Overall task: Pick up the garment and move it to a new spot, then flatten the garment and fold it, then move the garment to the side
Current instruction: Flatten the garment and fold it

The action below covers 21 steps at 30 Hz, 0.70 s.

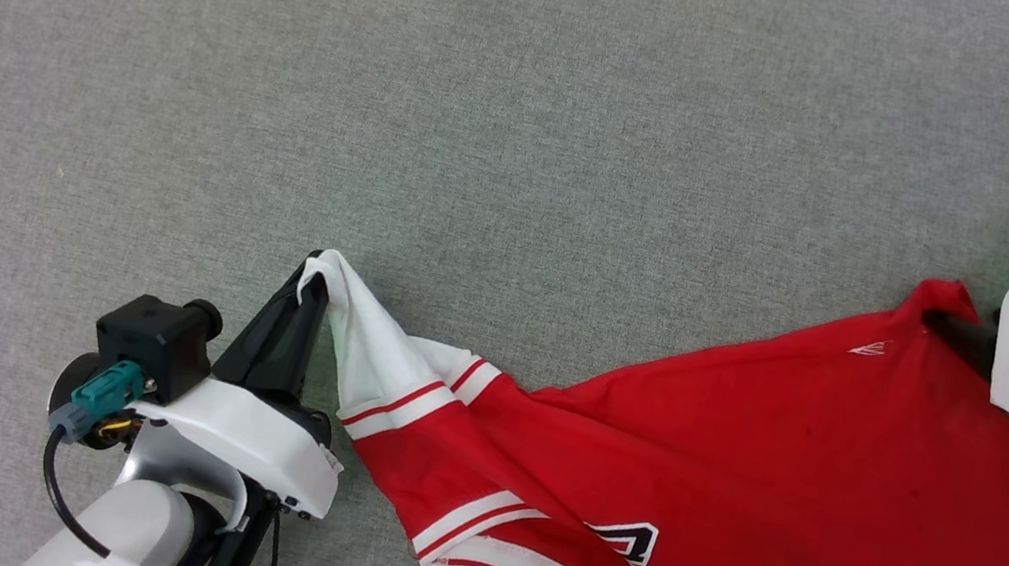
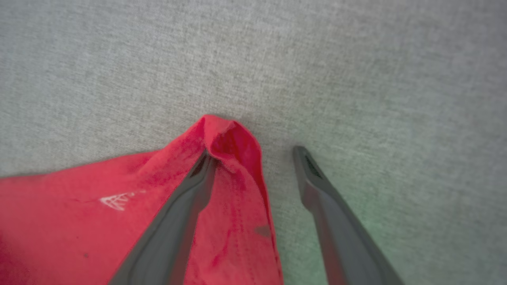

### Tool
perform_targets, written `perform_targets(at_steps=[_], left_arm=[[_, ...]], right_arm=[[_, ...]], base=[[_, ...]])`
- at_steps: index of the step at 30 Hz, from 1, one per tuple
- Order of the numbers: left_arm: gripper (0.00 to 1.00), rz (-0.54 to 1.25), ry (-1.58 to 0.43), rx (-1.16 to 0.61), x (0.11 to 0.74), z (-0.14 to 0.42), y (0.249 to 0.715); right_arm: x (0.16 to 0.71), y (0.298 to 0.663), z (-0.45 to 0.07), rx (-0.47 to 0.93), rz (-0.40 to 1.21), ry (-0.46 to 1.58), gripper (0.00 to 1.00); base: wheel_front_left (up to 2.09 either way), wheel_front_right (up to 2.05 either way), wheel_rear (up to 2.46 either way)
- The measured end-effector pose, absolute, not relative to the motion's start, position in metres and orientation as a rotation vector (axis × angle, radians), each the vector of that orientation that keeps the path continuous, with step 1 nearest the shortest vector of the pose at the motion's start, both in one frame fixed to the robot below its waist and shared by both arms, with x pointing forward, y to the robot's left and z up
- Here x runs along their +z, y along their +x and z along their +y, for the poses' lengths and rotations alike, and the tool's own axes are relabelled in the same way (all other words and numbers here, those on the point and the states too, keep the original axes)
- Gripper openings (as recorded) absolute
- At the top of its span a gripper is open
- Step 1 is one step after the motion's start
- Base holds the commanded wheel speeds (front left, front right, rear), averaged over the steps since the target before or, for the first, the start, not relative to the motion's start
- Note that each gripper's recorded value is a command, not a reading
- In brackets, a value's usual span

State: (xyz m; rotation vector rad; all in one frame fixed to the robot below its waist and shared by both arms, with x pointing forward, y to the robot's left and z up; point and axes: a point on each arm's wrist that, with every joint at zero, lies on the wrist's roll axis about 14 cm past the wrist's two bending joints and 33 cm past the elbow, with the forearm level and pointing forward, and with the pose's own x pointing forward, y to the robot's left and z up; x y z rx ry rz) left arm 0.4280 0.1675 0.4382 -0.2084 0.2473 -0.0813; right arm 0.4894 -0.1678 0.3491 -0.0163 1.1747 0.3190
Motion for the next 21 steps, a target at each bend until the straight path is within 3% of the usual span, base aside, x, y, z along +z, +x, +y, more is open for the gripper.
perform_targets(at_steps=[2, 8, 21], left_arm=[[0.0, 0.244, -0.21, -0.08, 0.439, 0.168, 0.428], [0.0, 0.206, -0.214, -0.064, 0.451, 0.173, 0.428], [0.0, -0.015, -0.168, -0.053, 0.539, 0.202, 0.471]], right_arm=[[0.35, 0.488, -0.168, 0.32, 1.189, -0.023, 0.0], [0.364, 0.487, -0.165, 0.317, 1.128, 0.011, 0.0], [0.472, 0.517, -0.2, 0.191, 0.637, -0.004, 0.0]], base=[[0.0, 0.0, 0.0], [0.0, 0.0, 0.0], [0.0, 0.0, 0.0]])
